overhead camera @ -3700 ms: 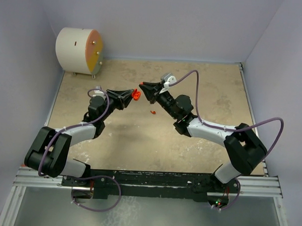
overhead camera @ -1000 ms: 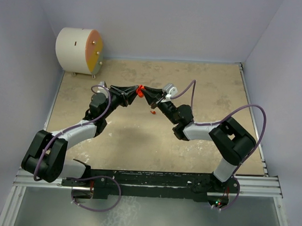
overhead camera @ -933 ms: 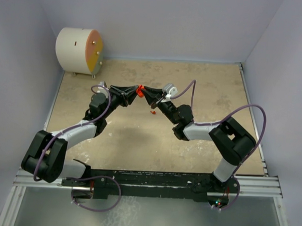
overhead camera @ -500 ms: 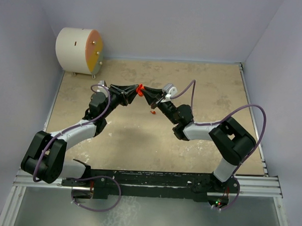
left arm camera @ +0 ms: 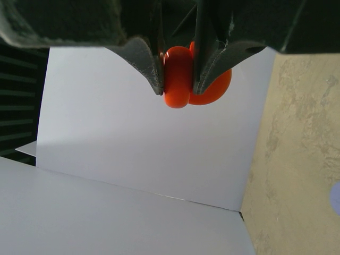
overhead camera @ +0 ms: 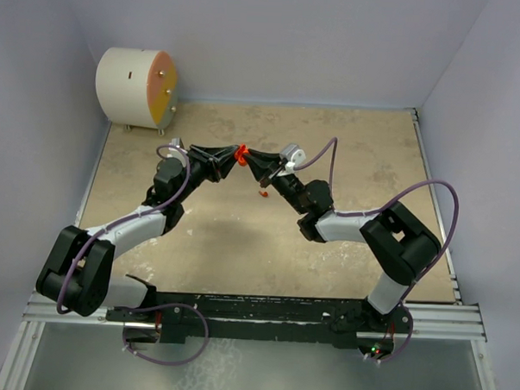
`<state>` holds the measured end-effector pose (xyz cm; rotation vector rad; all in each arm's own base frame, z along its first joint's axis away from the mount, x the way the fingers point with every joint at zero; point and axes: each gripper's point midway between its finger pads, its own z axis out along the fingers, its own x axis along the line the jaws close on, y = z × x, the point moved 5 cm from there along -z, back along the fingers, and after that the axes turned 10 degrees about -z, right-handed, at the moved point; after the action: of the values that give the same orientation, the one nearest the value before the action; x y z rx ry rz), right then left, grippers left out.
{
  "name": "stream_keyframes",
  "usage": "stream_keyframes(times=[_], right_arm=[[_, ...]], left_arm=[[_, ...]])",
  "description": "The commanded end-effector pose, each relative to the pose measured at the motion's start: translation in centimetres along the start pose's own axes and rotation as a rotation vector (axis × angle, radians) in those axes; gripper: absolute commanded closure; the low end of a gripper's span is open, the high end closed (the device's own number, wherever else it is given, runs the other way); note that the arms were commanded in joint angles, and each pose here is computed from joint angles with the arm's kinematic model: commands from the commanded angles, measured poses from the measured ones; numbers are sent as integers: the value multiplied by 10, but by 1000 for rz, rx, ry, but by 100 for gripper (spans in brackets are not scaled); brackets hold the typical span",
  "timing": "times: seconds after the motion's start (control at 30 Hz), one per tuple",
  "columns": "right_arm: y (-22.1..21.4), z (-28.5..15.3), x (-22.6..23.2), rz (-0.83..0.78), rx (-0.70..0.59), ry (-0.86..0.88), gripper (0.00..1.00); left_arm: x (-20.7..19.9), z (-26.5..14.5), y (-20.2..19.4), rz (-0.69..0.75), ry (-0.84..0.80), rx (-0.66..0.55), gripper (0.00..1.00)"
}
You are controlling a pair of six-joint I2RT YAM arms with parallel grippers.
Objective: Insert the wireless bluetooth earbuds into the charging case
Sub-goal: Place the earbud in the charging case, then adjust the earbud.
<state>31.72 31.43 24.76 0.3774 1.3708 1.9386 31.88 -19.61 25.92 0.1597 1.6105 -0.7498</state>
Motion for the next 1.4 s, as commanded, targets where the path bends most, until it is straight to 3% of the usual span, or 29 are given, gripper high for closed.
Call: stream_keyframes(times=[0.0, 0.4, 0.57, 0.77, 0.87, 1.1, 1.37], right_arm=[[4, 3, -1, 8, -16, 2, 82], [12, 2, -4, 12, -29, -14, 51], [37, 1, -13, 17, -87, -64, 35], [73, 0, -31, 14, -121, -153, 24], [74, 4, -39, 25, -51, -209, 24], [35, 31, -45, -4, 358, -220, 22], [40, 0, -41, 76, 351, -256, 21]], left_arm=[[-30, 3, -12, 9, -100, 36, 100], [-27, 5, -10, 10, -92, 26, 100], [-22, 7, -7, 14, -80, 18, 100], [-11, 8, -2, 15, -58, 5, 100], [-7, 9, 0, 16, -51, 2, 100], [-3, 12, 1, 26, -37, 3, 100], [1, 15, 3, 23, -29, 10, 100]])
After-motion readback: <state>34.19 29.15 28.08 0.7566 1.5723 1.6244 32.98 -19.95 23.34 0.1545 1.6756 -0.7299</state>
